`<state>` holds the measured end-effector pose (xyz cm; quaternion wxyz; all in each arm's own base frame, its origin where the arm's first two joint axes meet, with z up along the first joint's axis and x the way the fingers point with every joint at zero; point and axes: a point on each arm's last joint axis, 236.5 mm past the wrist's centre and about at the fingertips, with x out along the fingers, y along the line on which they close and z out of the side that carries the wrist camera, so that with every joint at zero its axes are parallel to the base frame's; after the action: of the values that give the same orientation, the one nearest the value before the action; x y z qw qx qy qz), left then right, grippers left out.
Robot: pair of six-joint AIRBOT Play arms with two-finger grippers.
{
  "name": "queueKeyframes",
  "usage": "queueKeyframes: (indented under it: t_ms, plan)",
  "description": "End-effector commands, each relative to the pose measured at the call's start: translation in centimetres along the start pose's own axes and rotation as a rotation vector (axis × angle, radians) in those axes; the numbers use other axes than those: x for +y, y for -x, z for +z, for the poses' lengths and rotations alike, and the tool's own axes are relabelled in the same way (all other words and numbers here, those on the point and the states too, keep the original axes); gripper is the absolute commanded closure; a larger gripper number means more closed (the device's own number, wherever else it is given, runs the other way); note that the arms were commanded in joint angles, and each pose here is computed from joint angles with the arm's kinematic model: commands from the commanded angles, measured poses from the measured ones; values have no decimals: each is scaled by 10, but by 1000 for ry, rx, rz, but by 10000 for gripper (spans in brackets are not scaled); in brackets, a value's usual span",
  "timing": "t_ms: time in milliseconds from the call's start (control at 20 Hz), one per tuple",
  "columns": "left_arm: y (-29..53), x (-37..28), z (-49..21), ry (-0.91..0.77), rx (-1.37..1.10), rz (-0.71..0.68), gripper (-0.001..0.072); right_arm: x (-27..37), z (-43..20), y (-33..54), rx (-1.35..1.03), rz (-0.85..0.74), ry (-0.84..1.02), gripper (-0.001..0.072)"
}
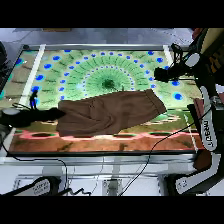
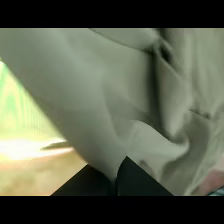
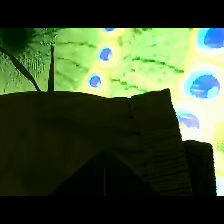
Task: Fold the clothes and pants, and hang the long-sleeved shirts on hangers.
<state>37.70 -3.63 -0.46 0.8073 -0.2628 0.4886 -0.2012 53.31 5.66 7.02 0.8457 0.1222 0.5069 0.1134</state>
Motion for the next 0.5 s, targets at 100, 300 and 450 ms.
queueKeyframes:
  t_ms: [100,300,450]
  plan:
    - [102,-46,46,-153,-55,202,693,42,-16,-4,56,127,119,676]
    - [146,-97,64,-225,-170,202,694,95,-30,-18,83,193,214,677]
    - [147,-112,61,-200,-180,184,693,140,-48,-46,110,234,267,677]
